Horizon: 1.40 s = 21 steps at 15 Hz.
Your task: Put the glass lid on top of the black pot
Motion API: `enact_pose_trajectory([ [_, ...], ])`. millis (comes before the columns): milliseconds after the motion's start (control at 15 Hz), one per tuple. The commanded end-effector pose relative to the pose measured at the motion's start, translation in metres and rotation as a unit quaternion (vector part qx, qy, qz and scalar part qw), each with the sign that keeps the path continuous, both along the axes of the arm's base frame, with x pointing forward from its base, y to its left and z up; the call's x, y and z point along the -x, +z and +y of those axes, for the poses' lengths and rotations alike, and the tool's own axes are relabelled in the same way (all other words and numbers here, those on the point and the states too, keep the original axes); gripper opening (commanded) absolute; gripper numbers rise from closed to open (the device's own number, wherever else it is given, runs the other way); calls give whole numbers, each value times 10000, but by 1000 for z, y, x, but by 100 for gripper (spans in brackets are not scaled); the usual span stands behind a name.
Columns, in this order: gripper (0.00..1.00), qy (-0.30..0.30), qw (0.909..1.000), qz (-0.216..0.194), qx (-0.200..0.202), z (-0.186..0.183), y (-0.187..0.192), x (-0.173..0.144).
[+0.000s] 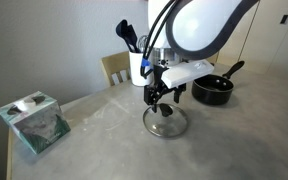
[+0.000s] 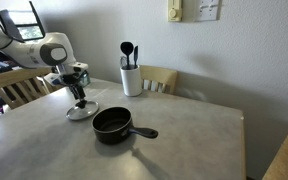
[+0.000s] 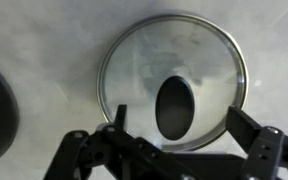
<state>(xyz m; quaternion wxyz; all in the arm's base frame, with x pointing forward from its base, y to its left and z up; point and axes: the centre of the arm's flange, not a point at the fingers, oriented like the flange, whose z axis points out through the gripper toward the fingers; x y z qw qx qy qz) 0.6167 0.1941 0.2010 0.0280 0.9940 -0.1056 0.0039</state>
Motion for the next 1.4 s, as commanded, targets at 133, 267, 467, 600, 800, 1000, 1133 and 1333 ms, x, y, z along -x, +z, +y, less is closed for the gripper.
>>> enact_pose_trajectory([
  [133, 100, -320, 9993, -178, 54, -8, -9, -10],
  [267, 100, -333, 9992, -227, -41, -4, -7, -10],
  [467, 91, -351, 9990, -226, -185, -1, -8, -9],
  [600, 92, -353, 9988, -197, -267, 2, -9, -8],
  [800, 92, -376, 9986, -148, -340, 4, -12, -5],
  [1000, 98, -410, 9985, -105, -335, 1, -16, -4],
  [1133, 100, -419, 9985, -72, -334, -3, -22, -3],
  [1333, 75, -456, 9984, -50, -323, -9, -27, -3],
])
